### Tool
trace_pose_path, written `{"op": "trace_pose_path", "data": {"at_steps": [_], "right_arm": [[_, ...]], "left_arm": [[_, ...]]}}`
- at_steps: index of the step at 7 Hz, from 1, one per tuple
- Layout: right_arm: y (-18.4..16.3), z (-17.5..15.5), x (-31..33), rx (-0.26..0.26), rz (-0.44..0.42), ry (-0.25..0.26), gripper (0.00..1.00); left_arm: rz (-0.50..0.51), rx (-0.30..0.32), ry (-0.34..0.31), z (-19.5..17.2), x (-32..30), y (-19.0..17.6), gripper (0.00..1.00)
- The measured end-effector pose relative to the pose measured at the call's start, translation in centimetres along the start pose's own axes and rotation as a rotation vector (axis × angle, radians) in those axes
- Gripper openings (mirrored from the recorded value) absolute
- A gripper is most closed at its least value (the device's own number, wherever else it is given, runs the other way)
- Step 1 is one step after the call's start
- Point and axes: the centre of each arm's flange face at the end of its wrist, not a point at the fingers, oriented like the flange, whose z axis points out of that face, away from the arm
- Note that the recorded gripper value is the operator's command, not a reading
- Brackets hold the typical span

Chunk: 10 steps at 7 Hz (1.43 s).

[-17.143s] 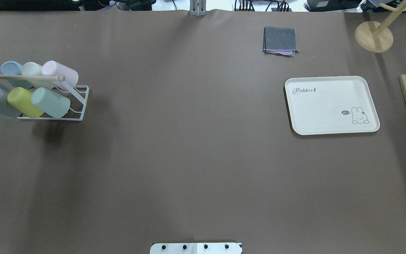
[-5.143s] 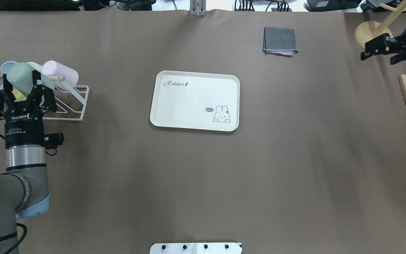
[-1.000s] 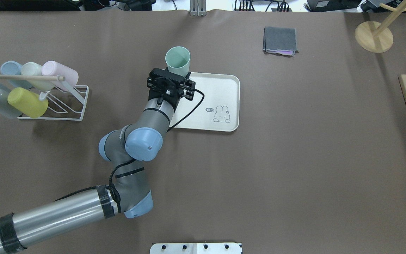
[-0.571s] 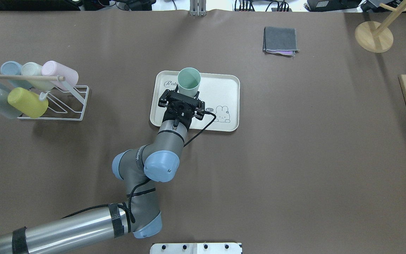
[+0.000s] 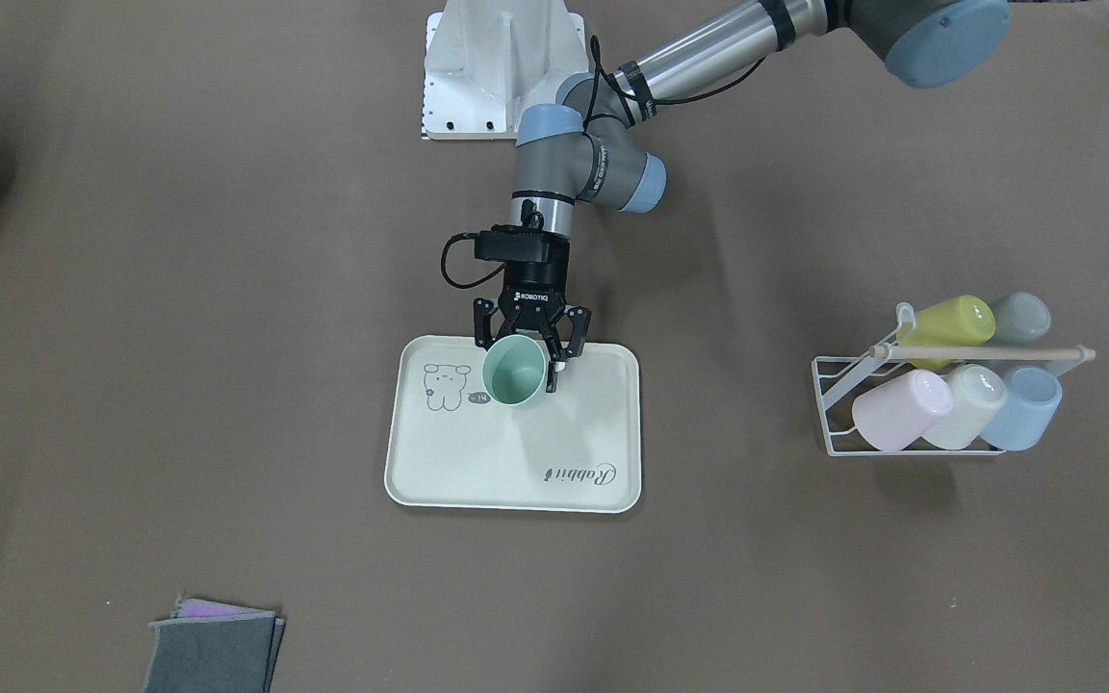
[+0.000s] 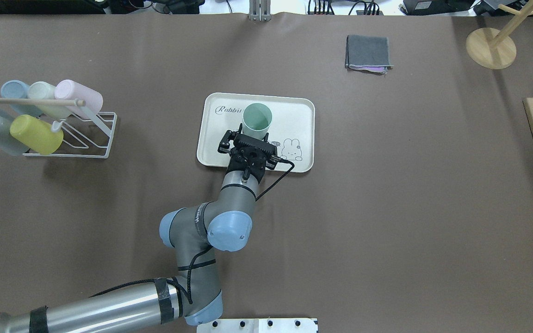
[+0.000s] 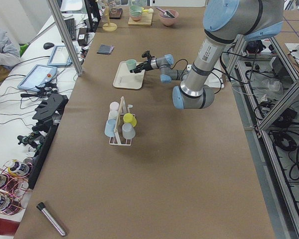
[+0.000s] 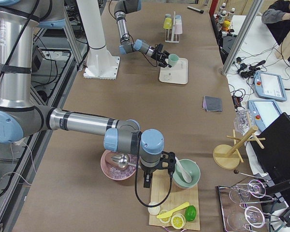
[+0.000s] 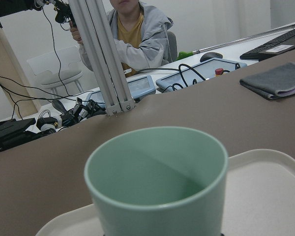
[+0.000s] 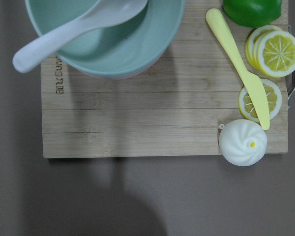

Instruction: Pick up and place green cup on tray

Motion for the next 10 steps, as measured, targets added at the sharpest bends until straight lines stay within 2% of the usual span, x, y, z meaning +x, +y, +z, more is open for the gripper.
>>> {"op": "trace_pose_path", "data": {"at_steps": [3, 4, 8, 9, 10], "right_arm": [[0.0, 0.0, 0.0, 0.000, -0.001, 0.001, 1.00], [0.0, 0.0, 0.0, 0.000, -0.001, 0.001, 1.00], [0.0, 0.0, 0.0, 0.002, -0.004, 0.003, 1.00], [-0.1, -0.1, 0.0, 0.002, -0.004, 0.003, 1.00], [-0.1, -0.1, 0.0, 0.003, -0.005, 0.002, 1.00]], "left_arm": [[-0.056, -0.014, -0.003, 0.2, 0.5, 1.1, 0.35], [-0.061, -0.020, -0.007, 0.4, 0.5, 1.6, 0.38], [-0.069, -0.026, -0.016, 1.1, 0.5, 1.7, 0.40], [-0.070, -0.026, -0.016, 1.1, 0.6, 1.6, 0.53], [-0.070, -0.026, -0.016, 1.2, 0.7, 1.5, 0.62]]}}
